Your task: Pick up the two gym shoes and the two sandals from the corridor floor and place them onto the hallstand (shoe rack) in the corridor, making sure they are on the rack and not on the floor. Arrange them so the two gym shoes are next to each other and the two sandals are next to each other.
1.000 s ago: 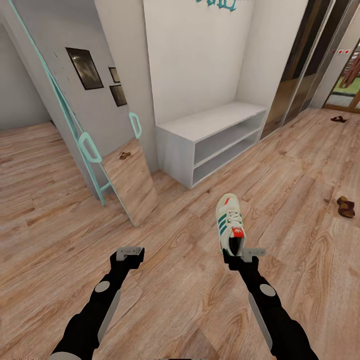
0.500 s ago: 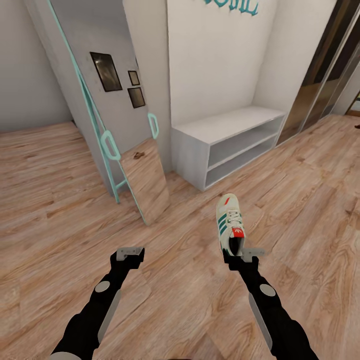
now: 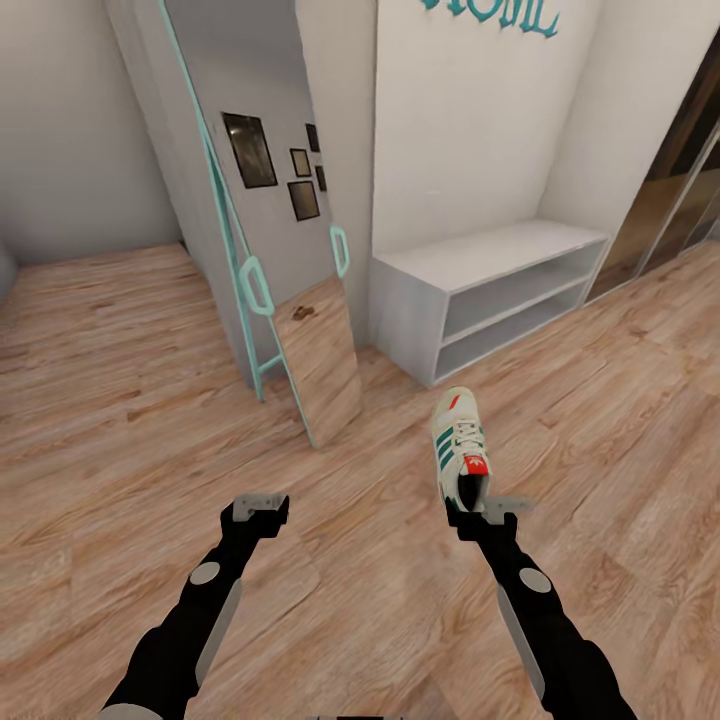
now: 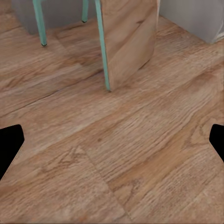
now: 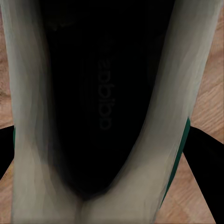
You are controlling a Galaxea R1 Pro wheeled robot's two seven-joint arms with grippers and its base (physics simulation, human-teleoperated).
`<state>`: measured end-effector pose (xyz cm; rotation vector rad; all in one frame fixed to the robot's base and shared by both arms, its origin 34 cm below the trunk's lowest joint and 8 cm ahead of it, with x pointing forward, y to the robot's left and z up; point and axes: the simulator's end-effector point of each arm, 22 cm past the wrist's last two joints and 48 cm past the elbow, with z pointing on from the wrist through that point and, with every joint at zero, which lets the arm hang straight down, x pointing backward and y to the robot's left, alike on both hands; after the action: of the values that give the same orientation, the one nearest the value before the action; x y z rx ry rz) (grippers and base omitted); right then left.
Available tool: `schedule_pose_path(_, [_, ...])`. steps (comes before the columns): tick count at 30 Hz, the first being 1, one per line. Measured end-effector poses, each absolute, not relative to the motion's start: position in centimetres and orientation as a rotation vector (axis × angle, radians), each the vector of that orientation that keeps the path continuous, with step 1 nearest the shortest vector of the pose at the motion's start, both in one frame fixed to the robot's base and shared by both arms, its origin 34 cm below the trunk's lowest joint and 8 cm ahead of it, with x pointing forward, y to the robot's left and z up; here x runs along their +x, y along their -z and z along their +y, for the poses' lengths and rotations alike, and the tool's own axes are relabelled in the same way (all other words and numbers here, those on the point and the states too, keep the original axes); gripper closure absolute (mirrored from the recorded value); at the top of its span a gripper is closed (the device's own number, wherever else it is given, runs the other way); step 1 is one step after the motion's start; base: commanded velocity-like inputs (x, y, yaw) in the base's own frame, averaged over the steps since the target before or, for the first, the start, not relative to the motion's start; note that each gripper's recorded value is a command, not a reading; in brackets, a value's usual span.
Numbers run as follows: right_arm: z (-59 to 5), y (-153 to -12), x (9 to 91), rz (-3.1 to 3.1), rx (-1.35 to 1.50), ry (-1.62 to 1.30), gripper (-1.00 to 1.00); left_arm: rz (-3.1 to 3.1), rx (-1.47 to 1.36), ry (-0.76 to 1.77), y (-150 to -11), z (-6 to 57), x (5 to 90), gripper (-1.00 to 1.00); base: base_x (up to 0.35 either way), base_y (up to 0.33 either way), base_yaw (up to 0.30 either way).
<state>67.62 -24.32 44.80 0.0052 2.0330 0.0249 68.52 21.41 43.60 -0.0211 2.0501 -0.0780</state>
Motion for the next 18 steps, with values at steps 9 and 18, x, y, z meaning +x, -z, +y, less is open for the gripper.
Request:
schedule_pose_path(9, [-24.3, -44.7, 67.6, 2.020, 0.005, -0.025, 1.00, 2.037, -0.020, 0.078, -43.5, 21.4, 68.5, -1.00, 0.000, 0.000, 0.153])
schedule_pose_path(18, [-24.3, -45.4, 67.7, 2.007, 0.005, -0.025, 1.00, 2.024, -0.020, 0.078, -44.3, 21.4, 68.6, -1.00, 0.000, 0.000, 0.132])
